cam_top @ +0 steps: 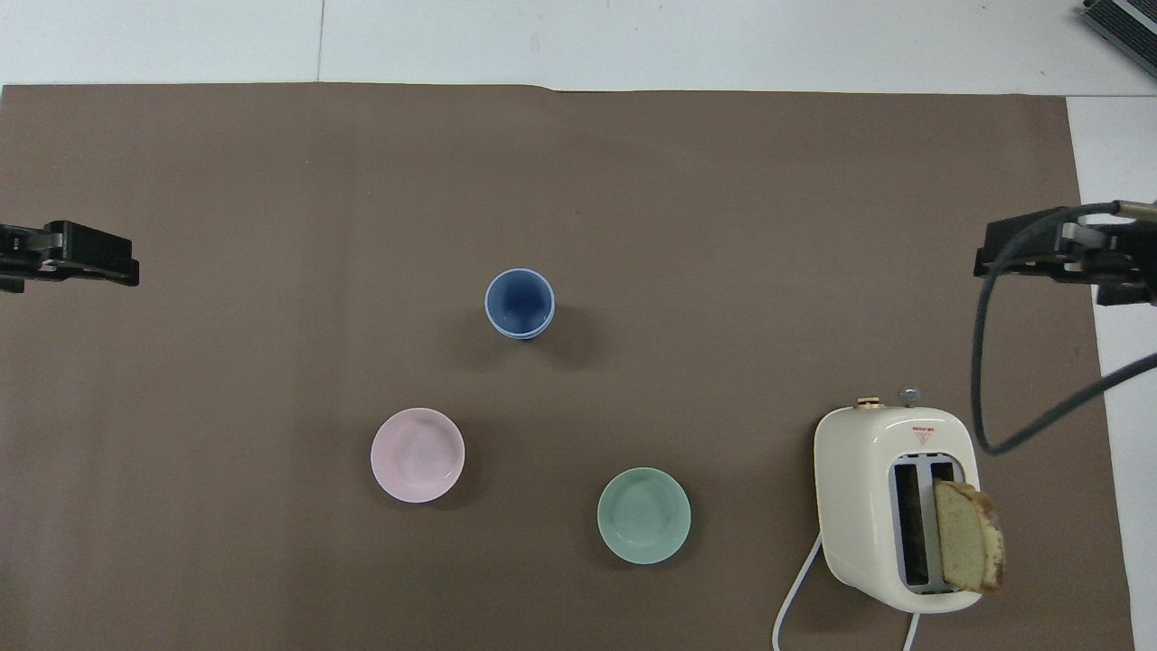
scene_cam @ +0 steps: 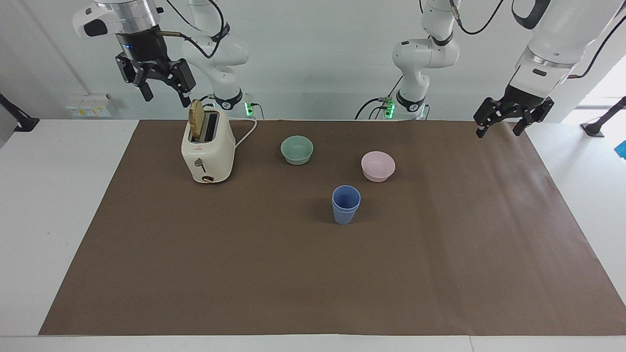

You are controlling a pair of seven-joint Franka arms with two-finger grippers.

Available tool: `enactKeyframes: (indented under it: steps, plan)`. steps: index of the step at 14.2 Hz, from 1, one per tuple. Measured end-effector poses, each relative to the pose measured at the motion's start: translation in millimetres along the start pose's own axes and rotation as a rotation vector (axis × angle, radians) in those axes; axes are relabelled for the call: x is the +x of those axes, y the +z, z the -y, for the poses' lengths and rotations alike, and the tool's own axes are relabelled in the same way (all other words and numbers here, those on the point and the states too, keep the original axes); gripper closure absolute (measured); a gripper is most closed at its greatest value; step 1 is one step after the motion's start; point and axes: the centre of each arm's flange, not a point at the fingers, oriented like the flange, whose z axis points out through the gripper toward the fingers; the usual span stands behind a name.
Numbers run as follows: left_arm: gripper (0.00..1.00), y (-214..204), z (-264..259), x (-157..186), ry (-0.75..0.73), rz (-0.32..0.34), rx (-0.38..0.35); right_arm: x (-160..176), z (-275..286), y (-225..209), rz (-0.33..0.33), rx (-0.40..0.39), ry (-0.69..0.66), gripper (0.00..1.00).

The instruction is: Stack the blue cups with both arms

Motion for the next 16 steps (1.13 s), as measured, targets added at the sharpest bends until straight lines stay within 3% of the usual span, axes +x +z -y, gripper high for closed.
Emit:
enactKeyframes:
  steps: [5,16]
  plan:
    - [0.0,0,0,0,0.0,0.0,0.0,6,-31,18,0.041,-0.013,-0.054,0.0]
    - [0.0,0,0,0,0.0,0.0,0.0,5,-33,20,0.04,-0.006,-0.077,0.0]
